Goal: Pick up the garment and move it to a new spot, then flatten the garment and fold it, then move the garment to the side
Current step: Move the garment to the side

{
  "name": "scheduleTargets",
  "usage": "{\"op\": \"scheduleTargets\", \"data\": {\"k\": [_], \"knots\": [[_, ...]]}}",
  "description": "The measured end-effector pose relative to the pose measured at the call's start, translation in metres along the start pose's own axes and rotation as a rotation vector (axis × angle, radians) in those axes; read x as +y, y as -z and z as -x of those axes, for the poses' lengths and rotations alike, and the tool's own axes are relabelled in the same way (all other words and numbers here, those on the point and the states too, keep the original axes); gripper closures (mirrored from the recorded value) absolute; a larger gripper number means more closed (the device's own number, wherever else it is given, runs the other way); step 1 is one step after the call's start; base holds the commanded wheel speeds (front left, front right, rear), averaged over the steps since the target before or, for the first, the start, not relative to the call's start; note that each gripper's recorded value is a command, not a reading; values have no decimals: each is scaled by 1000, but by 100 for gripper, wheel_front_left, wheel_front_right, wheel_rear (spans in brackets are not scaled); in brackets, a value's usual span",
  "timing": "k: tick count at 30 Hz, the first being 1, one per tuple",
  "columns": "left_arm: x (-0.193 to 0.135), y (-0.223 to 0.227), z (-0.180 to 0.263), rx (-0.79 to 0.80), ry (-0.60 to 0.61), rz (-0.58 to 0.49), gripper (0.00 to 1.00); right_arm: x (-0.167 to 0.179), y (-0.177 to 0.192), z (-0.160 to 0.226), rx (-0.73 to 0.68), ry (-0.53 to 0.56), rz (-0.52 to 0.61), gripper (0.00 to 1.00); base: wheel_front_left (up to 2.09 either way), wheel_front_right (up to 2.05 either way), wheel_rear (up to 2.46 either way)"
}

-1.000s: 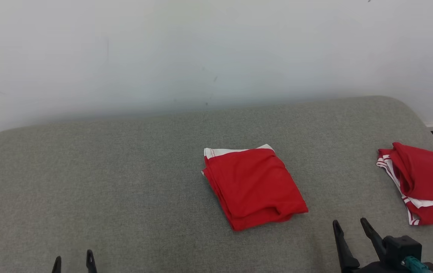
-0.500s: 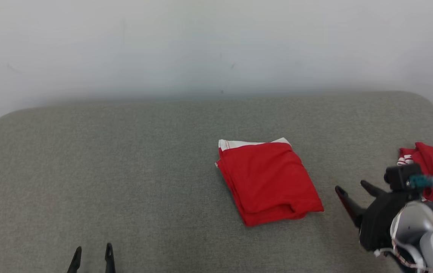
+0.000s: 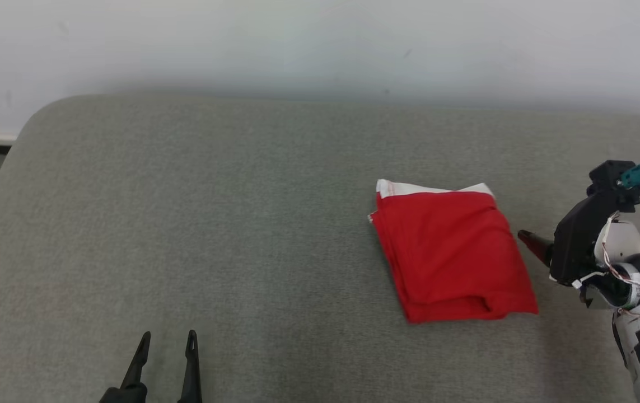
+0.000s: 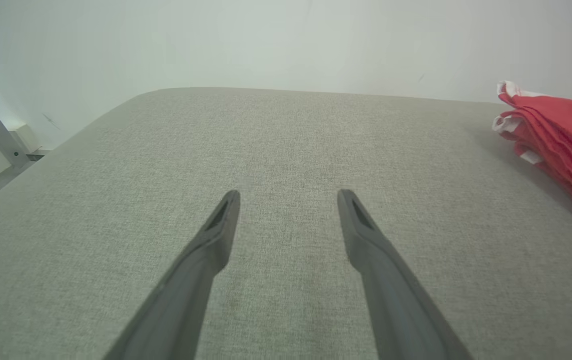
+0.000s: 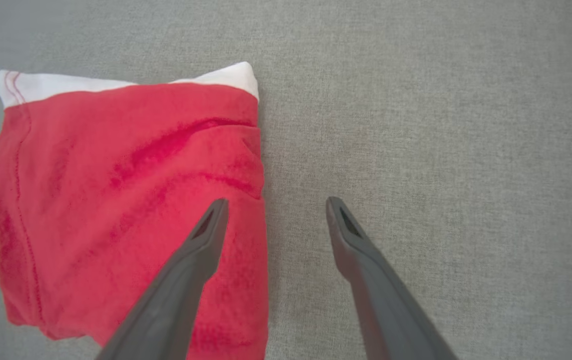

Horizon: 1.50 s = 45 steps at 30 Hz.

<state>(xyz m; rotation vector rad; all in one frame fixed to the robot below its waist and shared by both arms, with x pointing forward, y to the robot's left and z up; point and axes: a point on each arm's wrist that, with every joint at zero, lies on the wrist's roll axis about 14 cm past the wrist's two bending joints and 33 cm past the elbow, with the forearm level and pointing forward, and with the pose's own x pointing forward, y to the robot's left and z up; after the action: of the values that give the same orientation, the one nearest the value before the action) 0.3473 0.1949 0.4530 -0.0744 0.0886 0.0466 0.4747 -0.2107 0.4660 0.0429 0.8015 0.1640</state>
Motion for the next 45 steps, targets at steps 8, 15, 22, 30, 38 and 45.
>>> {"op": "scheduleTargets", "data": {"k": [8, 15, 22, 30, 38, 45], "knots": [[15, 9, 6, 31, -62, -5, 0, 28, 17, -39, 129, -39, 8, 0, 0, 0, 0], [13, 15, 3, 53, -62, -8, 0, 32, 42, -58, 235, -21, 44, 0, 0, 0, 0], [0, 15, -6, 54, -26, 2, 0, 22, 47, -54, 267, 20, 99, 100, 0, 0, 0], [-20, 13, -19, 47, 34, 11, 0, 2, 22, -32, 192, 98, 307, 100, 0, 0, 0], [-54, 4, -39, 13, 136, 26, 0, -42, 4, 14, 165, 220, 529, 100, 0, 0, 0], [-95, -3, -58, -7, 255, 46, 0, -101, -3, 59, 146, 366, 634, 100, 0, 0, 0]]}}
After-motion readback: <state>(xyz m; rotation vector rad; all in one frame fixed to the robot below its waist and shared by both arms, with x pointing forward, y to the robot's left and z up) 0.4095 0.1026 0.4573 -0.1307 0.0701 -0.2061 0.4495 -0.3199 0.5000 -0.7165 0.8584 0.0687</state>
